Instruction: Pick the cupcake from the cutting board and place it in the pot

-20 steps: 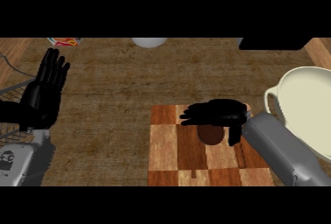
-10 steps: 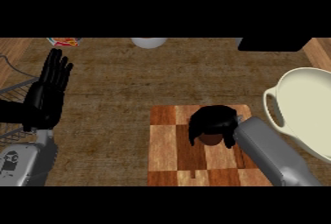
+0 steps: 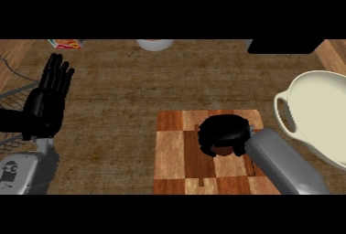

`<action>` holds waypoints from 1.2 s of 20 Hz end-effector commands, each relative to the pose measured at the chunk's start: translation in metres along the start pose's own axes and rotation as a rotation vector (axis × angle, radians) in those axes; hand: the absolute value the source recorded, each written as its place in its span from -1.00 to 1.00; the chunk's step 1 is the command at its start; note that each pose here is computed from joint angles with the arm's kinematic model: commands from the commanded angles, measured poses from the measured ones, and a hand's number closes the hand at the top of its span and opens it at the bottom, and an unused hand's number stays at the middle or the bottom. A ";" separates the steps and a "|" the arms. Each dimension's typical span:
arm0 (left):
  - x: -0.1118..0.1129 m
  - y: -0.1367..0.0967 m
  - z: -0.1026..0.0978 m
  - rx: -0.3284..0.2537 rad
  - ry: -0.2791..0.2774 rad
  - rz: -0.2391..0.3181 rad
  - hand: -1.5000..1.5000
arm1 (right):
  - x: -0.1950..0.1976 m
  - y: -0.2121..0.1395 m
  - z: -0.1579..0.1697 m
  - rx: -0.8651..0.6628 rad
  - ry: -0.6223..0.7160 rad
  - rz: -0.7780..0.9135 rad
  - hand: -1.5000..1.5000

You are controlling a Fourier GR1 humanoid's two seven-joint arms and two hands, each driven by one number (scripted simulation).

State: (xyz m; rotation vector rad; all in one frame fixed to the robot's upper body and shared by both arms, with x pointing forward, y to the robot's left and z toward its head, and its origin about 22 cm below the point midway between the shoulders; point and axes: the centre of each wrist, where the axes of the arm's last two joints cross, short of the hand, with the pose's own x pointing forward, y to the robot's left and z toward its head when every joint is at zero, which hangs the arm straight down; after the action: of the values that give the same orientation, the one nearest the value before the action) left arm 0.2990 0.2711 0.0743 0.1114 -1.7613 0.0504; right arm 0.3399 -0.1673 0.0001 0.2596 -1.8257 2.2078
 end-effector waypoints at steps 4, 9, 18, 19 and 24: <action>0.002 -0.004 0.000 -0.011 -0.012 0.011 0.00 | -0.019 -0.024 0.021 -0.259 0.342 -0.037 1.00; 0.003 0.006 -0.003 0.027 -0.022 -0.010 0.00 | -0.039 -0.024 0.096 -0.430 0.978 -0.137 1.00; 0.002 0.003 -0.002 0.008 -0.014 -0.005 0.00 | -0.054 -0.093 0.145 -0.857 1.780 -0.068 1.00; 0.004 -0.002 -0.004 -0.009 -0.021 -0.005 0.00 | -0.055 -0.104 0.147 -0.916 1.848 -0.051 1.00; 0.005 -0.008 -0.005 -0.042 -0.025 -0.004 0.00 | -0.051 -0.154 0.175 -1.153 2.204 0.161 1.00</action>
State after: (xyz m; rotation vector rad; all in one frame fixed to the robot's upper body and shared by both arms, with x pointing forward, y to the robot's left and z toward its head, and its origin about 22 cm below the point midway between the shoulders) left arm 0.3026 0.2679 0.0800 0.1009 -1.7837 0.0344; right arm 0.4239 -0.3057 0.1277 -1.4763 -1.1274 0.4131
